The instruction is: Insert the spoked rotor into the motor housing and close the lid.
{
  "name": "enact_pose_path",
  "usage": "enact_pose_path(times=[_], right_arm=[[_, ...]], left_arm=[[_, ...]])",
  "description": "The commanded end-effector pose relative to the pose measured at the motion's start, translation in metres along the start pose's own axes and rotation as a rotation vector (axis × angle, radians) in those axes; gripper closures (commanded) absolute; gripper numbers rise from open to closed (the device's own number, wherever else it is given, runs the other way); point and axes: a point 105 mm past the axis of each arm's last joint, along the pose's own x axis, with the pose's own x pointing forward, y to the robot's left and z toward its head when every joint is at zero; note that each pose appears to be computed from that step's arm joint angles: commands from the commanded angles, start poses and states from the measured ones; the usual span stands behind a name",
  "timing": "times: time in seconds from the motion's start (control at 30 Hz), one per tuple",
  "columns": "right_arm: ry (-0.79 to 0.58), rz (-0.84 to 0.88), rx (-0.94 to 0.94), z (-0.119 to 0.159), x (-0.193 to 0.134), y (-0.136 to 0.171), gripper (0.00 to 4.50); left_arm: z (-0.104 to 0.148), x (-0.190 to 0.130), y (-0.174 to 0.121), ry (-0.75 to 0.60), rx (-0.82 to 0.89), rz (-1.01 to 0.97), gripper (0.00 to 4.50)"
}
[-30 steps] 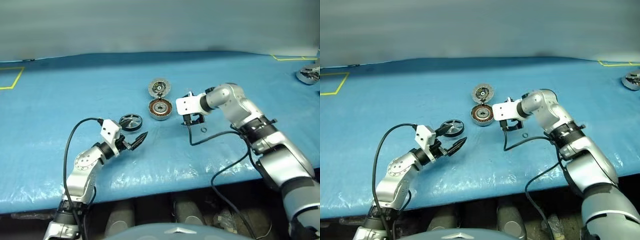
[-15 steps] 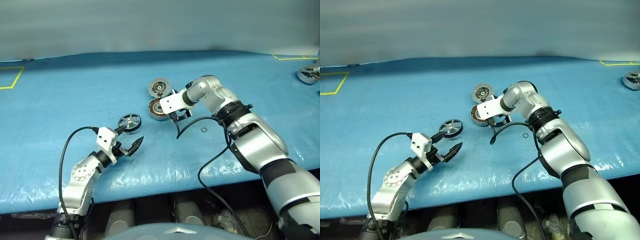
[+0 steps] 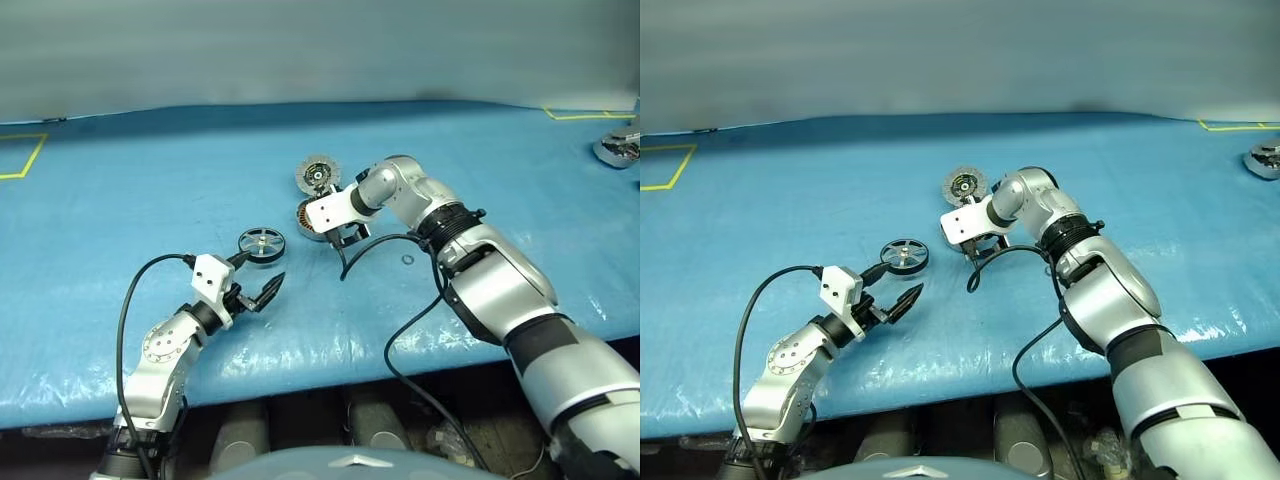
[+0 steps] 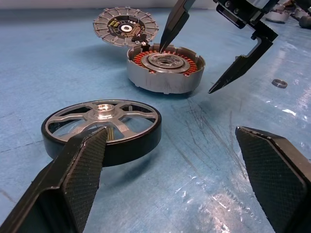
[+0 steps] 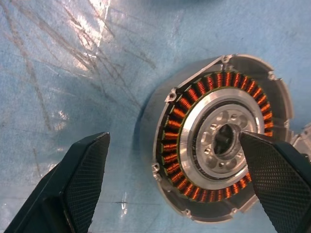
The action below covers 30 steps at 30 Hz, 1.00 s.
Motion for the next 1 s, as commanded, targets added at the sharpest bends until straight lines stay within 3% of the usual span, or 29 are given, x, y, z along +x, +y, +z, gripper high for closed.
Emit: enact_pose_path(times=[0.03,0.13,0.23,0.33,0.43,0.57,0.83,1.0], right_arm=[[0.003,-0.01,0.001,0.002,-0.006,-0.008,0.01],[0.004,0.02,0.025,0.0,-0.002,-0.002,0.01],[0.001,0.036,0.058,-0.003,0.0,0.002,0.64],[0.0,0.031,0.078,-0.005,0.003,0.004,1.55],[-0.017,0.021,0.121,-0.007,0.005,0.006,1.55],[-0.042,0.025,0.145,-0.013,0.006,0.015,2.37],[-0.088,-0.014,0.208,-0.02,0.008,0.041,2.38],[-0.114,-0.004,0.231,-0.008,0.01,0.069,2.38]], left_arm=[[0.017,0.0,-0.001,-0.063,0.045,0.001,0.0],[0.018,0.0,-0.001,-0.066,0.05,0.004,0.0],[0.019,0.001,-0.001,-0.076,0.056,0.006,0.0],[0.02,0.002,-0.001,-0.08,0.059,0.006,0.0],[0.021,0.002,-0.001,-0.083,0.062,0.008,0.0],[0.021,0.002,-0.001,-0.081,0.064,0.01,0.0],[0.02,0.005,-0.002,-0.074,0.065,-0.003,0.0],[0.021,0.009,-0.002,-0.071,0.071,-0.023,0.0]])
